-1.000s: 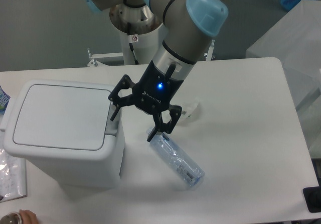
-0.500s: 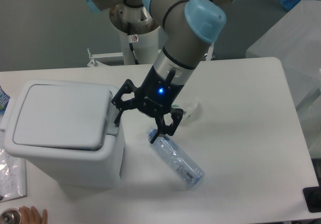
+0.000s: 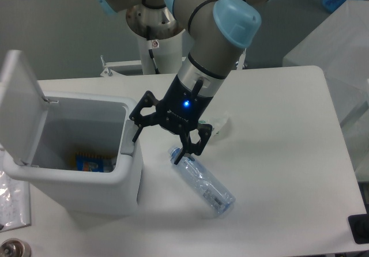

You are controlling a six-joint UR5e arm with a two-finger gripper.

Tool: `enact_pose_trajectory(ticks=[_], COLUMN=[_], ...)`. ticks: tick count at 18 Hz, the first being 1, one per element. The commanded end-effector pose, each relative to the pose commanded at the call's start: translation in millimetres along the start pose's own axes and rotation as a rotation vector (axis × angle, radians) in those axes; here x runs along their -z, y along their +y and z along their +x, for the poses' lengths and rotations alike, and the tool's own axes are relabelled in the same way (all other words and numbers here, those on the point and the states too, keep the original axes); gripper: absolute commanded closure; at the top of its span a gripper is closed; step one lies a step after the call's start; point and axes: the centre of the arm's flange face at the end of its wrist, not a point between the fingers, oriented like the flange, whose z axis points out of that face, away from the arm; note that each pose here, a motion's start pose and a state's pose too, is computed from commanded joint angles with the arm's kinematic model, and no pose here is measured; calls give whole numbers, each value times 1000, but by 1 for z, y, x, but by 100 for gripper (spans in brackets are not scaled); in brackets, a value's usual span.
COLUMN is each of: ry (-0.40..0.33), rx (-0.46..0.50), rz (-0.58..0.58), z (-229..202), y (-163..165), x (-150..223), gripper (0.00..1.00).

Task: Open the trash can
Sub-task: 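Lift the gripper away from the opened trash can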

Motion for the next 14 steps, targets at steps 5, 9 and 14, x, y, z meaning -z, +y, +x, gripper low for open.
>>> enact_pose_trajectory(ticks=[5,9,14], ry=[-74,-122,-165], rx=[-24,-65,-197], rz=[-35,-93,-232], z=[-52,-92,-134], y=[27,52,82], x=[18,23,14], gripper=[0,0,0])
